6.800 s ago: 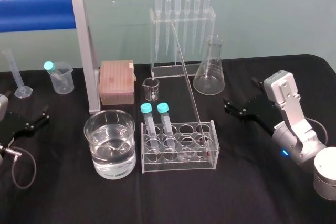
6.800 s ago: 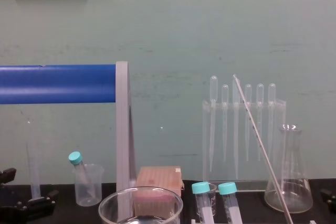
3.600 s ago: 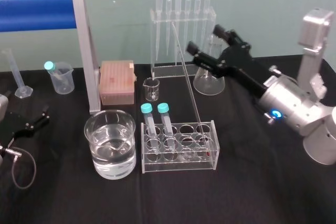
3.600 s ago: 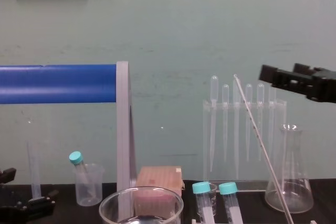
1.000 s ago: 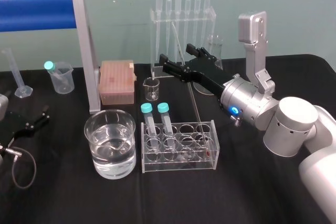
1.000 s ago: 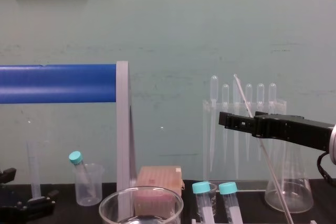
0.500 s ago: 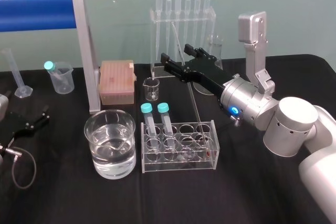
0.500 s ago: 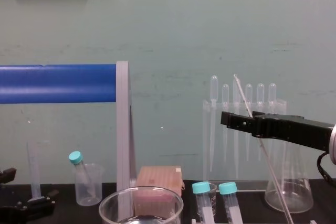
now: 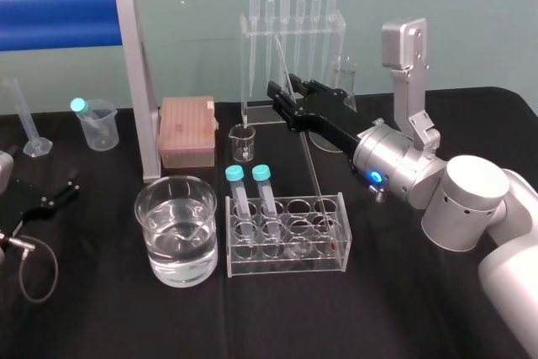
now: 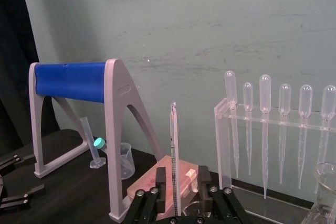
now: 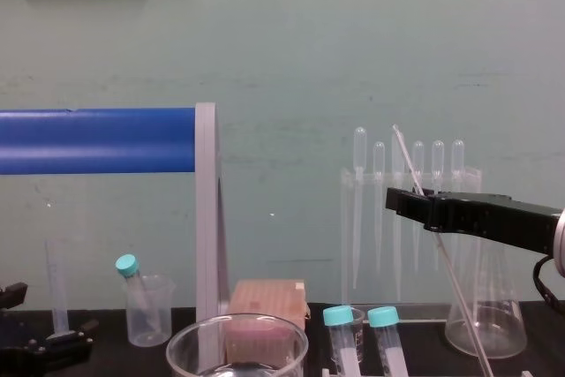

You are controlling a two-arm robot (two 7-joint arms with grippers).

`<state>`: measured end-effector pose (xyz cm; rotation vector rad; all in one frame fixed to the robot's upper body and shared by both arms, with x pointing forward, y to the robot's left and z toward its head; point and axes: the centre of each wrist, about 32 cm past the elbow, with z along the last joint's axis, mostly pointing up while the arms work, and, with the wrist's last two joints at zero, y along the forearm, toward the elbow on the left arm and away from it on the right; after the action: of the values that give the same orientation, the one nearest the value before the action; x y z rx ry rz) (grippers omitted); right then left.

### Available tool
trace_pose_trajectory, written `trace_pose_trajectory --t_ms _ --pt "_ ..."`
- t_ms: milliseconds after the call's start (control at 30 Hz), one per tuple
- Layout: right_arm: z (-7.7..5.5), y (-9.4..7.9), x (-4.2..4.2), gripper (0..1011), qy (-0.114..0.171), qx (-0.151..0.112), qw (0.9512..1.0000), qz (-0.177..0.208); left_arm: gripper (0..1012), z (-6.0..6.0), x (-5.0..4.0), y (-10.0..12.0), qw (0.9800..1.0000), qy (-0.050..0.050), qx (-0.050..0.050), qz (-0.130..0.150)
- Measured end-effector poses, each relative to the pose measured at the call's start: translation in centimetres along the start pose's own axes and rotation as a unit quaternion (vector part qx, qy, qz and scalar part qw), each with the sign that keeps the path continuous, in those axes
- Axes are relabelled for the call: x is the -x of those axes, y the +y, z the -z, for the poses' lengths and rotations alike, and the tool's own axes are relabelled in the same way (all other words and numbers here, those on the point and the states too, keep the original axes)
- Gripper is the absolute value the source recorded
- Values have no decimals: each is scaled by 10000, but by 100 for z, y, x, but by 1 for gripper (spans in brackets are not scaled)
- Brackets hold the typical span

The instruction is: Hold the thermometer with one hand and immerse one end into the beaker, then reinsert it into the test tube rack.

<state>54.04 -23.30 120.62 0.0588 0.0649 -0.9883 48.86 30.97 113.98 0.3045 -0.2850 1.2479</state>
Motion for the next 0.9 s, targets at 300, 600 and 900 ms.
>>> trace_pose_trajectory --t_ms 300,600,900 --pt "0 0 0 147 0 0 10000 0 1008 0 0 0 10000 0 1 0" --pt "0 0 0 55 0 -1 10000 0 1008 0 0 0 10000 0 1 0" --pt "0 0 0 55 0 -1 10000 0 1008 0 0 0 10000 0 0 0"
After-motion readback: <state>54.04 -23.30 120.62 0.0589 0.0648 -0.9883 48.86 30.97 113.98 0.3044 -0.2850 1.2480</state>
